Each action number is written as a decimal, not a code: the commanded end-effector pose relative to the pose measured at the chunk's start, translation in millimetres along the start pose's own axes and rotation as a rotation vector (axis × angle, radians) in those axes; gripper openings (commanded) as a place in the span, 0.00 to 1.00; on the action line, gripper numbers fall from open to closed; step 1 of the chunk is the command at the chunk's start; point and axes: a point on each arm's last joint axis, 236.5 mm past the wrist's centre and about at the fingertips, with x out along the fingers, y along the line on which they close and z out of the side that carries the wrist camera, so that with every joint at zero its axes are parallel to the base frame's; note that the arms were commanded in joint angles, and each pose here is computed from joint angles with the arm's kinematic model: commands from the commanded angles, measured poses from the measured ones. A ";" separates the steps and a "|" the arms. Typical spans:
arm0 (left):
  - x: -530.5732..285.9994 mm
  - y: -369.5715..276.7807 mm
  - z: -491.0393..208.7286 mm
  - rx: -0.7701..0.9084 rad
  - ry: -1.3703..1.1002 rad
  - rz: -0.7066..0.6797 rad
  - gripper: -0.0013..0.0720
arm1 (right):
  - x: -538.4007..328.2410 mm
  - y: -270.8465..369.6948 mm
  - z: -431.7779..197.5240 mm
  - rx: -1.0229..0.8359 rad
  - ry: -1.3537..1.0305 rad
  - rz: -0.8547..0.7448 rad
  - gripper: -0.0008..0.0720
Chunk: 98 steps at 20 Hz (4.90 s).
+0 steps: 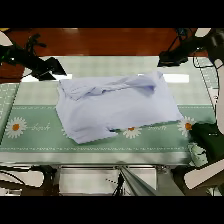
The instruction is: Fold the shirts.
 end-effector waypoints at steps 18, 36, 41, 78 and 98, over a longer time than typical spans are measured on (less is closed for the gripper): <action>71.3 50.1 -252.2 -0.271 0.216 -0.146 0.99 | -72.4 -144.1 -138.3 0.400 0.068 0.039 0.67; 134.6 11.1 -243.9 -0.304 0.223 -0.259 0.05 | -22.0 -138.3 -214.0 0.492 0.274 0.085 0.77; 131.3 4.6 -248.8 -0.266 0.244 -0.289 0.05 | 22.6 -113.4 -237.3 0.557 0.279 0.183 0.77; -406.4 -201.2 -250.1 0.504 -1.122 0.109 0.05 | -492.8 112.3 -200.9 0.028 -1.069 -0.299 0.04; -74.3 -24.9 -2.6 0.124 -0.217 0.040 0.05 | -90.7 -28.4 -16.3 0.126 -0.104 -0.085 0.04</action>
